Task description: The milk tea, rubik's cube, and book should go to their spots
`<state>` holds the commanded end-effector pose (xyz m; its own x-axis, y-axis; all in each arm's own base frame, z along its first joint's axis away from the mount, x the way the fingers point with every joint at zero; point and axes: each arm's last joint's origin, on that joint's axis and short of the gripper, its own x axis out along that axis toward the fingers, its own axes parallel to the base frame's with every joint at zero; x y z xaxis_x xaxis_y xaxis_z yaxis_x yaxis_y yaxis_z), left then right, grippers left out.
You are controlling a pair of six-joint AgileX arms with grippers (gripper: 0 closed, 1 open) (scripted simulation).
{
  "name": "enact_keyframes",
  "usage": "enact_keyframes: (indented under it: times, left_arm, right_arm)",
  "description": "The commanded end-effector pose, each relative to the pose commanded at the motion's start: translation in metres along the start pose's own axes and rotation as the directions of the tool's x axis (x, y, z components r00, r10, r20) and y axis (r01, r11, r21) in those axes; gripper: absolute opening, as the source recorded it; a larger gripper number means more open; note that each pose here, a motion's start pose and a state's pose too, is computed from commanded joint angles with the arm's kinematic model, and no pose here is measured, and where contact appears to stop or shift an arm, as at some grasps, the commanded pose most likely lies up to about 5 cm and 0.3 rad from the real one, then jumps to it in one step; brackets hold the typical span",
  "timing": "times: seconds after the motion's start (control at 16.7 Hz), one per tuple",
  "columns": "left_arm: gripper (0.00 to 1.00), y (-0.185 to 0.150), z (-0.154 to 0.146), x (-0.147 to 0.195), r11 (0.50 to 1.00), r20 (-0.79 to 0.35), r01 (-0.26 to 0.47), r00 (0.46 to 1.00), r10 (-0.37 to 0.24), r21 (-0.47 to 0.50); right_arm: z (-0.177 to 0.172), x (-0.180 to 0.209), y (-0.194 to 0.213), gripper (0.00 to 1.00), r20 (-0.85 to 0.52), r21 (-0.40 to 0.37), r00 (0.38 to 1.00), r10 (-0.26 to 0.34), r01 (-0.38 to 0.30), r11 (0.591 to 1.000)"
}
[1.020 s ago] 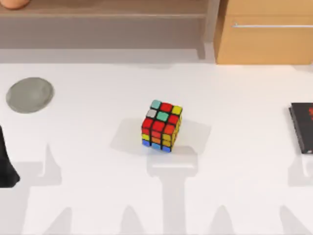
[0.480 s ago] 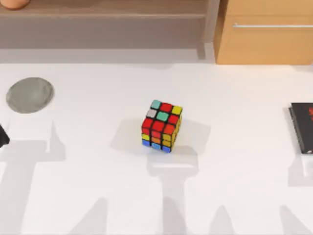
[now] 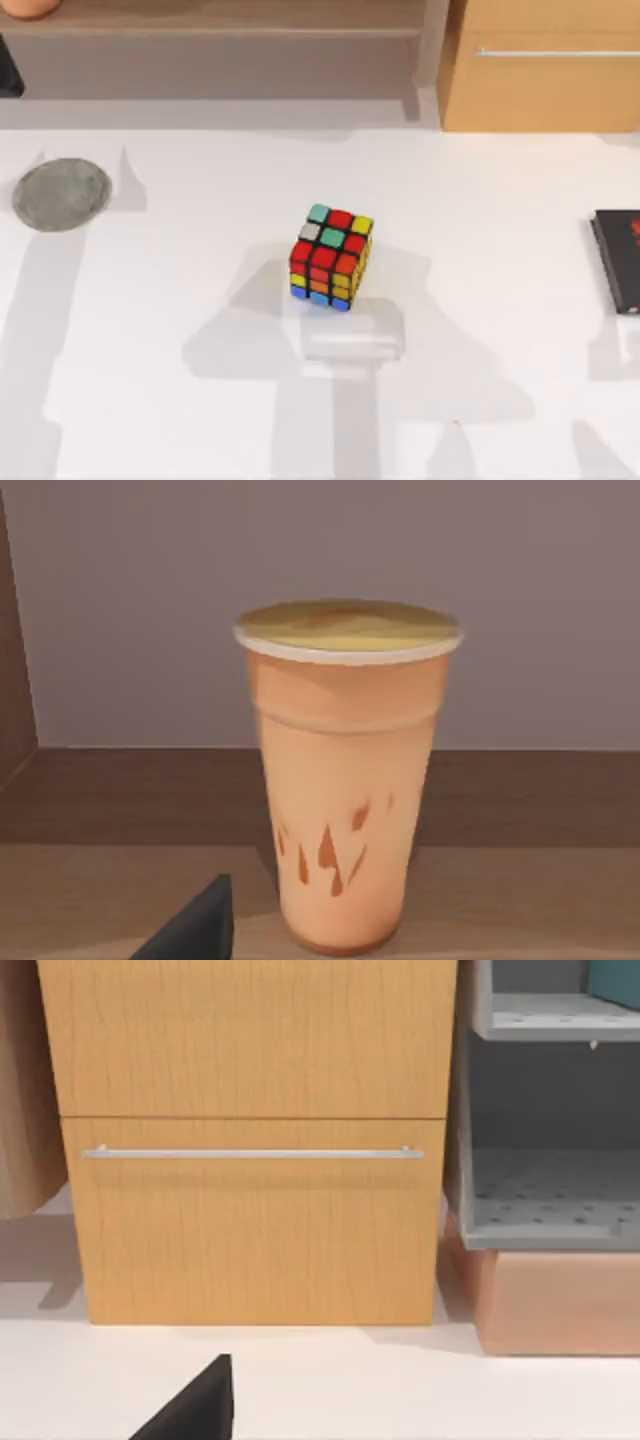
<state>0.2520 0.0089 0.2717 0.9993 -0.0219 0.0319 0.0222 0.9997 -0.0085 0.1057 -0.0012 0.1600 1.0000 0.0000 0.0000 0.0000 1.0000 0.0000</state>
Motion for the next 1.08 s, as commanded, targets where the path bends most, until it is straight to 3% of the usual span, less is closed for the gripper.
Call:
enact_keyframes:
  times: [0.24,0.48,1.08]
  left_arm:
    - [1.00,0.009,-0.021,0.072,1.000,-0.017,0.003,1.000,-0.003,-0.002]
    - [1.00,0.017,-0.052,0.120,1.000,-0.030,0.003,1.000,-0.004,-0.002]
    - [1.00,0.018,-0.065,0.138,1.000,-0.032,0.004,0.999,-0.004,-0.003]
  right_arm:
    - [0.000,0.000,0.000,1.00,0.000,0.000,1.000,0.000,0.000,1.000]
    - [0.000,0.000,0.000,1.00,0.000,0.000,1.000,0.000,0.000,1.000]
    - [0.000,0.000,0.000,1.00,0.000,0.000,1.000,0.000,0.000,1.000]
